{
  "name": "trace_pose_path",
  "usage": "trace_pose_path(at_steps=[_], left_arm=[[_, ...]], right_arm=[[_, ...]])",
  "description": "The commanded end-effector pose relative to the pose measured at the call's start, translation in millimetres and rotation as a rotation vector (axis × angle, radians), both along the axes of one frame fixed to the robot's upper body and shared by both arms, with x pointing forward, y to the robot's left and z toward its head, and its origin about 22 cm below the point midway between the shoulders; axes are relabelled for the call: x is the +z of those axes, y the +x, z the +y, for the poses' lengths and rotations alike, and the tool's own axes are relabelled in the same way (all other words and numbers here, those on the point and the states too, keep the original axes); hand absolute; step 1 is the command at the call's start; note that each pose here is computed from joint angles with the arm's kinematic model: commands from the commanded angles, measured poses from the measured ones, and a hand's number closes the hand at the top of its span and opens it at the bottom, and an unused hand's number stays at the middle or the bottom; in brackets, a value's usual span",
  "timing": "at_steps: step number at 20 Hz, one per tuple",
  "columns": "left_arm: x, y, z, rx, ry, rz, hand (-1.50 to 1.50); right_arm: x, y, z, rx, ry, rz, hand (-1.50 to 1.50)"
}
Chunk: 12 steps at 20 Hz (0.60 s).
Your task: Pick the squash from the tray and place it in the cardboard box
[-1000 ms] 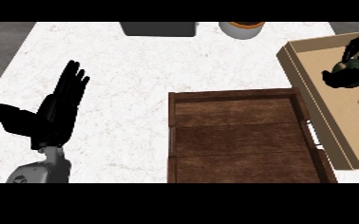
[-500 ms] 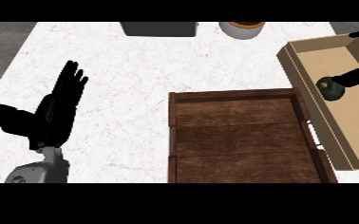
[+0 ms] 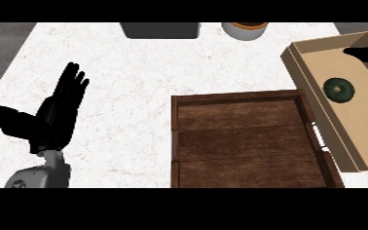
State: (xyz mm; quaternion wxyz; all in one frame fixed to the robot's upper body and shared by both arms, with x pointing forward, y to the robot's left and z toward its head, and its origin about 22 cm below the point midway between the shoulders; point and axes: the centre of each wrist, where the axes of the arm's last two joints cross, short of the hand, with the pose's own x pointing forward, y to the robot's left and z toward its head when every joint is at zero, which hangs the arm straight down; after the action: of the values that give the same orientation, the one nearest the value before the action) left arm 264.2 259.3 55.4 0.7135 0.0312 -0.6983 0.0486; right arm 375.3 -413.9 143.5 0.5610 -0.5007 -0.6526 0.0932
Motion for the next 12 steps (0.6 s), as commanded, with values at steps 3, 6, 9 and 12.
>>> trace_pose_path(at_steps=[3,6,9,12], left_arm=[[-13.2,-8.3,7.4,0.032,0.017,0.005,0.00],[-0.2,-4.8,1.9,0.003,0.014,-0.004,0.00],[-0.5,0.6,-13.4,0.028,-0.002,-0.001,0.00],[-5.3,-7.2,16.4,0.011,0.005,-0.009,0.00]], right_arm=[[21.8,-10.0,-20.7,0.067,0.361,-0.189,-1.50],[12.1,-24.2,-43.4,0.046,0.436,-0.252,-1.50],[-0.3,-45.0,-55.6,0.027,0.472,-0.286,-1.50],[-2.9,-67.3,-92.9,0.003,0.481,-0.351,-1.50]])
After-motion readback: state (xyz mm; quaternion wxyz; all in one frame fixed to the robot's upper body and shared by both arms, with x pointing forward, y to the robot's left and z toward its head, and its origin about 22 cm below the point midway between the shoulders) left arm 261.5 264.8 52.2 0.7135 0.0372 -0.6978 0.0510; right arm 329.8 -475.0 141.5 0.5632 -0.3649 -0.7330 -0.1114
